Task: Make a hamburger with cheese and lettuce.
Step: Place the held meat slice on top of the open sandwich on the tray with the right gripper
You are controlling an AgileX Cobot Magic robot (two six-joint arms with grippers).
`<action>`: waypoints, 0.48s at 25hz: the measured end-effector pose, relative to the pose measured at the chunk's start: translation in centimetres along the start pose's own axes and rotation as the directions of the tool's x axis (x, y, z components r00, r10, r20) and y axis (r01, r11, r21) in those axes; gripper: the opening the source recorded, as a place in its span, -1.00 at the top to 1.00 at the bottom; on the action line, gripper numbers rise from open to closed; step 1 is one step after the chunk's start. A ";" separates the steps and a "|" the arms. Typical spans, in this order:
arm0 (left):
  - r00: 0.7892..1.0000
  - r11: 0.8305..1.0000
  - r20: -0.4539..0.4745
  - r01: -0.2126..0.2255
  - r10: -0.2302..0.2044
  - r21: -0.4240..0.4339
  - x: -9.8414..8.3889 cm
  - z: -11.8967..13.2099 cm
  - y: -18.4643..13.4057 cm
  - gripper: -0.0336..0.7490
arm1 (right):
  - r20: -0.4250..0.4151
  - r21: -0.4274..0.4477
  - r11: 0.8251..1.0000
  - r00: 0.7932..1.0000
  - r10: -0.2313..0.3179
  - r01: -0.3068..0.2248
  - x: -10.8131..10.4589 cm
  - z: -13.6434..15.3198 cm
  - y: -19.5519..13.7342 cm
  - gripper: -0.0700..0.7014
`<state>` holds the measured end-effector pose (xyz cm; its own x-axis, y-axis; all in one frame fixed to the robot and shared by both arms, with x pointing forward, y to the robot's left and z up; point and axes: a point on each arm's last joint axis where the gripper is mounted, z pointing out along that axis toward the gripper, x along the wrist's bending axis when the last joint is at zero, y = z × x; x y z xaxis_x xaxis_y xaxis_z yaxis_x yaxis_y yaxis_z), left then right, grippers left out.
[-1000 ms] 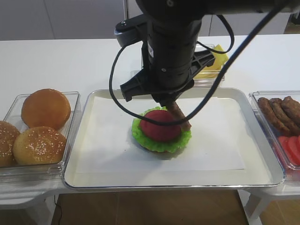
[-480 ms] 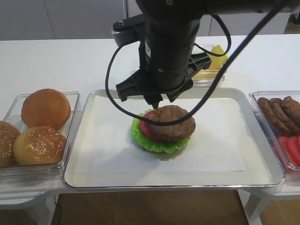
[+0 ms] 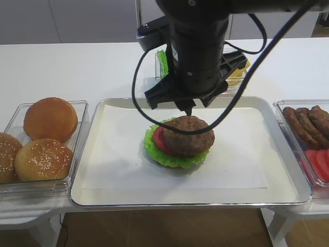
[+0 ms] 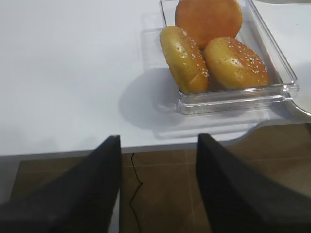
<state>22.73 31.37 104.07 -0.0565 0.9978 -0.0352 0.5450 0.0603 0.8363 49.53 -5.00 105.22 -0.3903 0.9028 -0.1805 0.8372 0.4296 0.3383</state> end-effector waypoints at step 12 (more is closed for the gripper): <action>1.000 1.000 0.000 0.000 0.000 0.000 0.0 0.0 0.0 -0.03 | -0.055 0.130 0.978 0.983 0.173 -0.164 -6.9 2.2 0.9 0.12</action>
<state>22.73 31.37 104.07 -0.0565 0.9978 -0.0352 0.5450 0.0603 0.8363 53.81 -10.86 104.71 -0.2604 0.9631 -0.0678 0.9325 0.2691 0.2407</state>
